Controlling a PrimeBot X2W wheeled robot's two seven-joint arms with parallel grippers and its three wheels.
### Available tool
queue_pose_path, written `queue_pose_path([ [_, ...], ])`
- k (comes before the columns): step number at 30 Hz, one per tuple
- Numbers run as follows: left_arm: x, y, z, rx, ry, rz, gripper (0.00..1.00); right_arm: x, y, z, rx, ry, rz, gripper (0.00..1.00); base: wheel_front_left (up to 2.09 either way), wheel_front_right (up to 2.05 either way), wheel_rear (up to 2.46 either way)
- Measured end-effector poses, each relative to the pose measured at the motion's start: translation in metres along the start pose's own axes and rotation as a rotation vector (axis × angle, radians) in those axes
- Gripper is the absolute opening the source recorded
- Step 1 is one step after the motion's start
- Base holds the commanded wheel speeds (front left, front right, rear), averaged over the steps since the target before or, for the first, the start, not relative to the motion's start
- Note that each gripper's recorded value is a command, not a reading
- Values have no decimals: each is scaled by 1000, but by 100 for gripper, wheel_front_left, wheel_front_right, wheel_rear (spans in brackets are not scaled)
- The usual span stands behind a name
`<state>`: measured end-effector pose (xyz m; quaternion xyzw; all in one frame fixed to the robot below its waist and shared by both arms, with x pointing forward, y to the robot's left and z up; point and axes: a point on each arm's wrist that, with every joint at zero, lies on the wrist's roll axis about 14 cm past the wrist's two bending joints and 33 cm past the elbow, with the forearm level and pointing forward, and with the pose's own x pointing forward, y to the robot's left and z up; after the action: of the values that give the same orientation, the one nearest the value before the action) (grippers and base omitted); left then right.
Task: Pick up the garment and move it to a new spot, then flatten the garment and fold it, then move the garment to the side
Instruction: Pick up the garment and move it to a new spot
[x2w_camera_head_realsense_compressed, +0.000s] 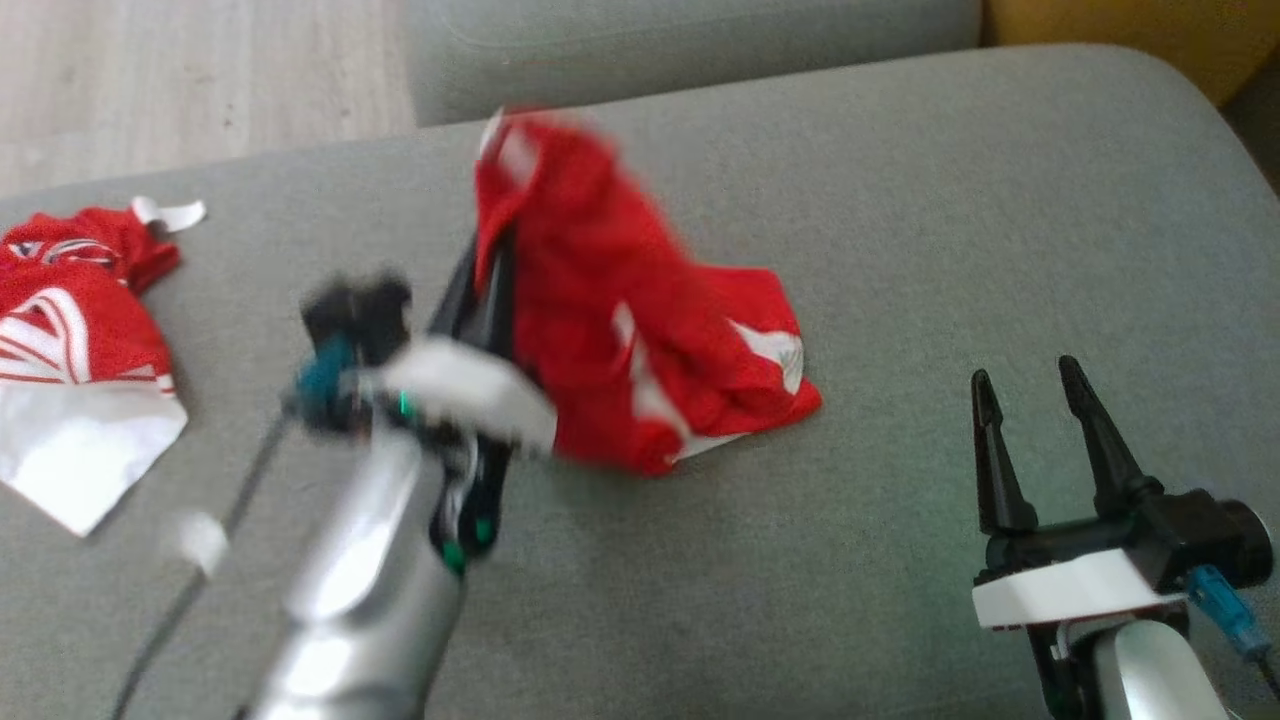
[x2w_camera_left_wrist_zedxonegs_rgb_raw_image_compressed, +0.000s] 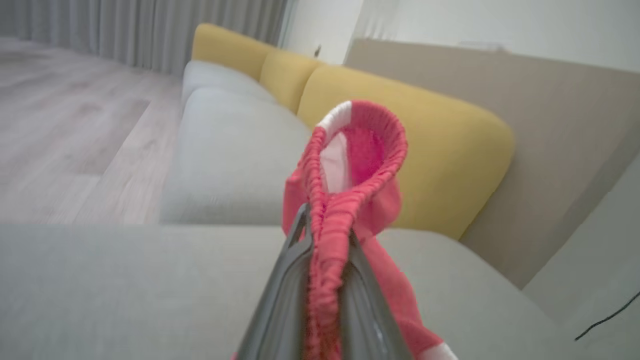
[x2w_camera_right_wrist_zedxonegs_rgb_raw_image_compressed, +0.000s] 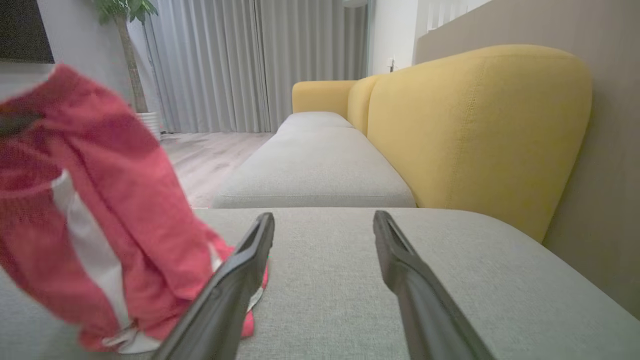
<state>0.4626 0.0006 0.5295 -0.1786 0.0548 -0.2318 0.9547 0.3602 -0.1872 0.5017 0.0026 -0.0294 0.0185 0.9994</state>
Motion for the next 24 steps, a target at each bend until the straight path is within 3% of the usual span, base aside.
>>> queue_pose_path([
  [5, -17, 31, -62, 13, 110, 106, 0, 1, 1, -11, 1, 33, 1, 100, 0, 0, 0],
  [10, -24, 57, -86, 53, 152, 171, 0, 3, 4, -20, 13, 62, 8, 100, 0, 0, 0],
  [11, -24, 60, -89, 53, 158, 178, 13, 4, 5, -22, 14, 67, 11, 100, 0, 0, 0],
  [12, -24, 62, -90, 53, 161, 183, 41, 5, 6, -24, 15, 72, 15, 100, 0, 0, 0],
  [13, -24, 64, -91, 52, 165, 185, 87, 5, 7, -25, 16, 75, 18, 100, 0, 0, 0],
  [14, -24, 66, -92, 56, 166, 189, 100, 7, 8, -26, 16, 76, 21, 100, 0, 0, 0],
  [24, -21, 60, -53, 165, 53, 126, 100, 14, 15, -17, 17, 47, 48, 100, 0, 0, 0],
])
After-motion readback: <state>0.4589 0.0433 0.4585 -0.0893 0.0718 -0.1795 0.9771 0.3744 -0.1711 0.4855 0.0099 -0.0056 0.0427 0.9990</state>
